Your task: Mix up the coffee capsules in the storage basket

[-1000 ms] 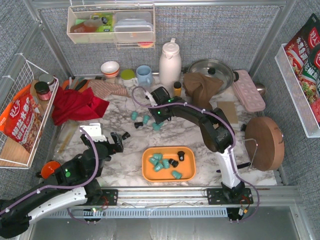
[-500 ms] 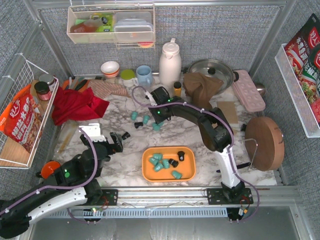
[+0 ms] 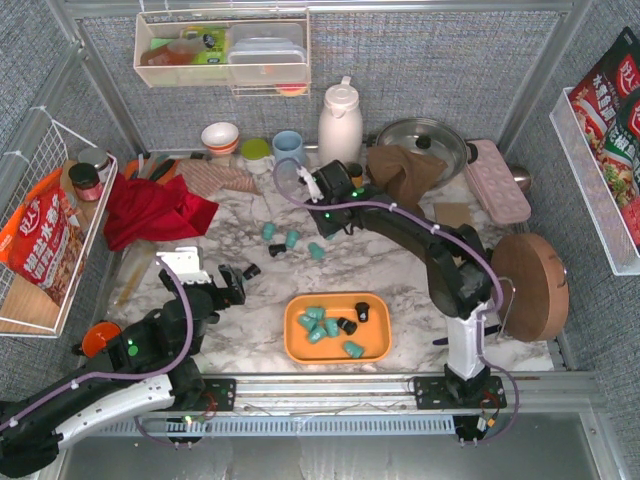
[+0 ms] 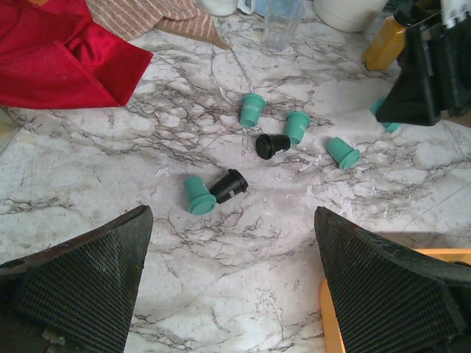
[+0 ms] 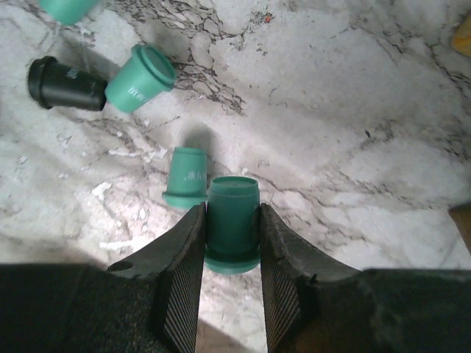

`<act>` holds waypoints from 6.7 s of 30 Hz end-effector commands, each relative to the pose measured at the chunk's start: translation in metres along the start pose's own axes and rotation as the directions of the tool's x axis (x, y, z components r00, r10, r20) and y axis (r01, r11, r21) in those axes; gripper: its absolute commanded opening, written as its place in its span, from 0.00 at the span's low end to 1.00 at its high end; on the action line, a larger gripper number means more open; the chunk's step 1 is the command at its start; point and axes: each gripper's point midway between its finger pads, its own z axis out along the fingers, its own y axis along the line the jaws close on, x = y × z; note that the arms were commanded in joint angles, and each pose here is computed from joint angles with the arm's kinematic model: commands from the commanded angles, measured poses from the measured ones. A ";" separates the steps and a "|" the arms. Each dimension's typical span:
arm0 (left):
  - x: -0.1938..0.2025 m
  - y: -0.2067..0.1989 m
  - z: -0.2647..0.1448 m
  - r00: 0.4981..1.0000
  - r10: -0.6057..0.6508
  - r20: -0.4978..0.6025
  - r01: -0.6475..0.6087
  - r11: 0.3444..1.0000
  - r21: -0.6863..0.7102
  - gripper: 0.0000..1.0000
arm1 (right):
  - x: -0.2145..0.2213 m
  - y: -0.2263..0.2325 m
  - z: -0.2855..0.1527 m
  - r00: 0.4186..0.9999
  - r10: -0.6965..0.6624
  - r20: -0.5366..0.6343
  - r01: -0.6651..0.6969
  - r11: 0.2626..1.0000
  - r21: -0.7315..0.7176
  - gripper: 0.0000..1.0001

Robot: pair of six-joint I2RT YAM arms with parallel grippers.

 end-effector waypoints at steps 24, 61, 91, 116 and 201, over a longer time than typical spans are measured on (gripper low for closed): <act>-0.004 0.004 -0.002 0.999 -0.030 0.020 0.031 0.999 -0.009 0.99 | 0.101 0.090 -0.124 0.993 -0.037 0.115 0.046 0.996 -0.075 0.29; -0.009 0.009 -0.007 0.997 -0.069 0.041 0.069 0.998 -0.002 0.99 | 0.043 0.074 -0.059 0.995 -0.010 0.103 0.012 1.000 -0.018 0.65; -0.010 0.008 -0.008 0.995 -0.082 0.049 0.081 0.997 0.012 0.99 | 0.044 0.040 0.067 0.995 0.034 -0.089 -0.036 0.999 -0.023 0.46; -0.011 0.011 -0.008 0.995 -0.089 0.053 0.088 0.996 0.008 0.99 | 0.012 0.028 -0.014 0.997 0.039 0.063 -0.040 0.999 0.010 0.32; 0.117 0.065 0.106 0.875 -0.340 -0.345 0.212 0.909 -0.359 0.83 | 0.096 0.002 -0.138 0.920 0.086 0.383 -0.145 0.981 0.127 0.60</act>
